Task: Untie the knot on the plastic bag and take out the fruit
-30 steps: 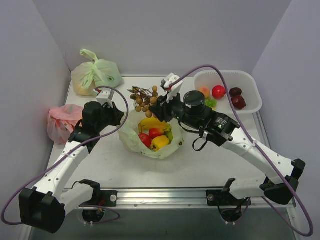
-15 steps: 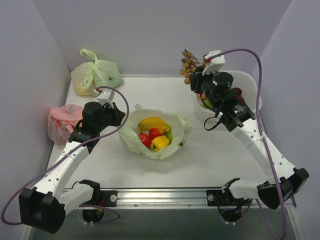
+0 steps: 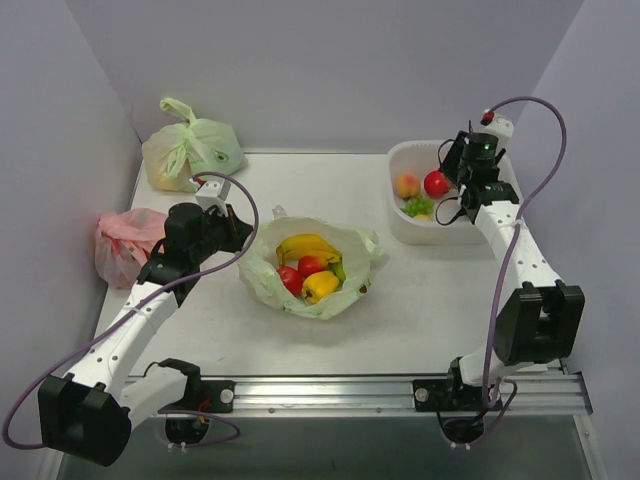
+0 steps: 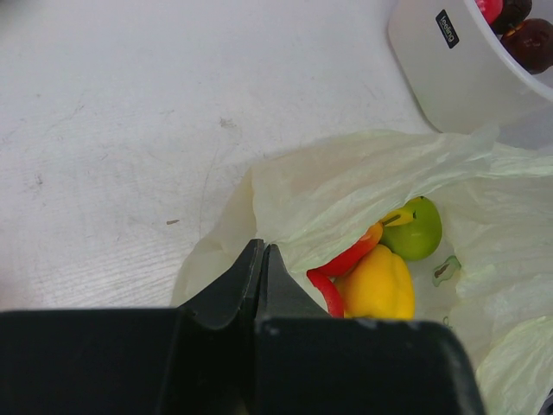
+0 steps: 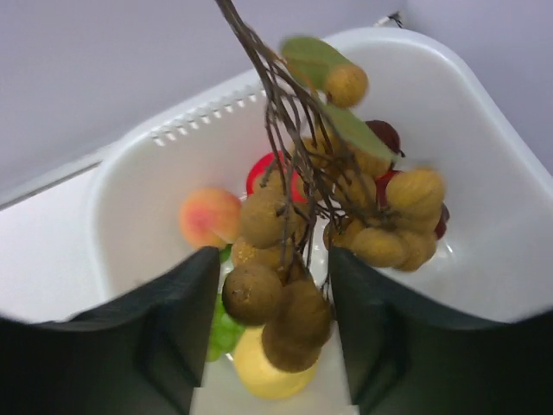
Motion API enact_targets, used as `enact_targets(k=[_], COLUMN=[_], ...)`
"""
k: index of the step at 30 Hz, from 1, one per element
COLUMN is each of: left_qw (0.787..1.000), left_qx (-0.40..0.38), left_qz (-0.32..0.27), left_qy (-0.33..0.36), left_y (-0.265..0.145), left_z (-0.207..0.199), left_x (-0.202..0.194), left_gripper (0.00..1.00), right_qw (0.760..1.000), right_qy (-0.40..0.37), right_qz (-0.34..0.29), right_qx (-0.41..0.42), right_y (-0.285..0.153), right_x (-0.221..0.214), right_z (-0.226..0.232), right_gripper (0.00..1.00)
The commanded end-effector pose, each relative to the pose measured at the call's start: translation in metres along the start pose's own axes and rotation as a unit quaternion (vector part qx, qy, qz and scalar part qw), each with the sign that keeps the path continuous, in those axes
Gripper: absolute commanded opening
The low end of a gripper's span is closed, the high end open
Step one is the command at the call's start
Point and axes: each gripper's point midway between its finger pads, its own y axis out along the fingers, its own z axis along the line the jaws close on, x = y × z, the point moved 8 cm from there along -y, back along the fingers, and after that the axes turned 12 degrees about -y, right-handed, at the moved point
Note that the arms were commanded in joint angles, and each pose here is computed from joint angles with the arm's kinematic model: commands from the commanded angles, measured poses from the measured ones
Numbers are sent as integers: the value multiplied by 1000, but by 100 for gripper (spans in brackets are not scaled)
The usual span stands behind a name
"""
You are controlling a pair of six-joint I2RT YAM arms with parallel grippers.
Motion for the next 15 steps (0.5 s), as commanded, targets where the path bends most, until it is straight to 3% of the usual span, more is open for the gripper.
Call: enact_targets(k=[1,2,6,9,15], left_qw=[999,999,999,999,999], left_qx=[-20,-21,-23,-25,-25], left_qz=[-28,-28,-26,-27,-30], left_qy=[8,8,8,7,8], left_y=[0,0,0,0,-5], left_z=[-6,-6,-7,-7,-9], left_x=[12,12,12,13,13], left_gripper=[0,0,0,0,0], right_qw=[998,997,999,999,981], right_qy=[22,21,4,-33,-100], right_qz=[9,7,15,3,-45], right_qx=[-52,-69,-50,-10,161], right_y=[7,6,-16,-44,-130], right_x=[-1,1,3,12,15], right_z=[-13,-17,-13,0,57], right_gripper=[58,71,88,91,91])
